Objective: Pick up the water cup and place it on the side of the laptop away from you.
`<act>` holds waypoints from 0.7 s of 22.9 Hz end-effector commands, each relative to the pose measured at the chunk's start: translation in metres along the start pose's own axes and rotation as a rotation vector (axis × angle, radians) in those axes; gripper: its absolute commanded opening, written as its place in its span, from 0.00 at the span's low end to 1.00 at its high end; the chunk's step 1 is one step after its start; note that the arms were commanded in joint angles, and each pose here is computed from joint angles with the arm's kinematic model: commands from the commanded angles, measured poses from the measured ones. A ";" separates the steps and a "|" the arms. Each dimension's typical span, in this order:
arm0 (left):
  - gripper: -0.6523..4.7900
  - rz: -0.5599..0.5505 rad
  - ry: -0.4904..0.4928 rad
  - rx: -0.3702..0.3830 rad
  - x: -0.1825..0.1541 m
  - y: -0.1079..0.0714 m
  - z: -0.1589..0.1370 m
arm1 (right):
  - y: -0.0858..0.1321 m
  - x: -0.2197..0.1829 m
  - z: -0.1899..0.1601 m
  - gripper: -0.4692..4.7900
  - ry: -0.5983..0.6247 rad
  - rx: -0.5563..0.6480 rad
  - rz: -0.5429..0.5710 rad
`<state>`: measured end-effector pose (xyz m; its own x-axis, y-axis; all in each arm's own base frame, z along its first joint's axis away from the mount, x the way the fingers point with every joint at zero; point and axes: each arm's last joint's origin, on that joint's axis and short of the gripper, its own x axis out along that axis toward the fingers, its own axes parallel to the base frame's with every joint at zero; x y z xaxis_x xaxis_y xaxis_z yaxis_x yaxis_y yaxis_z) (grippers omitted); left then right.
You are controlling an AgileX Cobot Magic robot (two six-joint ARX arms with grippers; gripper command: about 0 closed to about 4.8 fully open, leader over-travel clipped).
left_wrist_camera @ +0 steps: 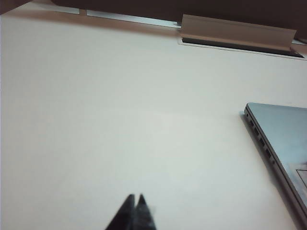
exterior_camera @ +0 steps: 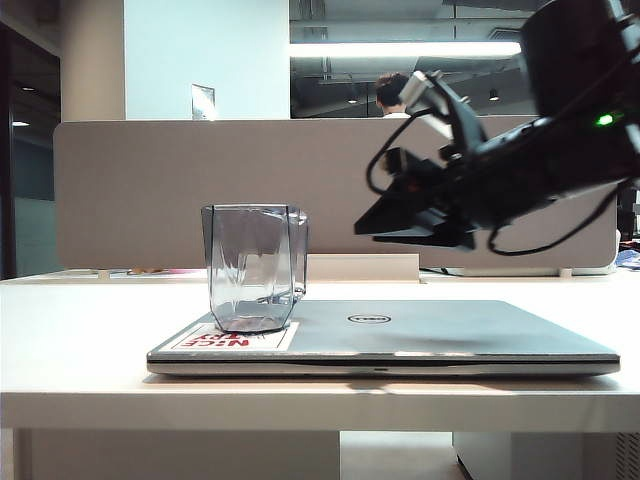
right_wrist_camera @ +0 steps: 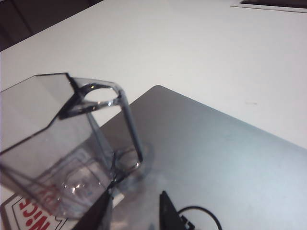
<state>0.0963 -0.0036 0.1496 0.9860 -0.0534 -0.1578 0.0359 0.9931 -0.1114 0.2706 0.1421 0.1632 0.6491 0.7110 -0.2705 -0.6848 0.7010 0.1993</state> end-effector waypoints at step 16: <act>0.11 0.003 0.001 -0.003 0.000 0.000 0.001 | 0.000 0.046 -0.001 0.37 0.026 -0.008 0.092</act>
<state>0.0963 -0.0036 0.1496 0.9860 -0.0530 -0.1578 0.0356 0.9931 -0.1113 0.2992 0.1705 0.1462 0.5831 0.7550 -0.3000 -0.7264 0.6498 0.2237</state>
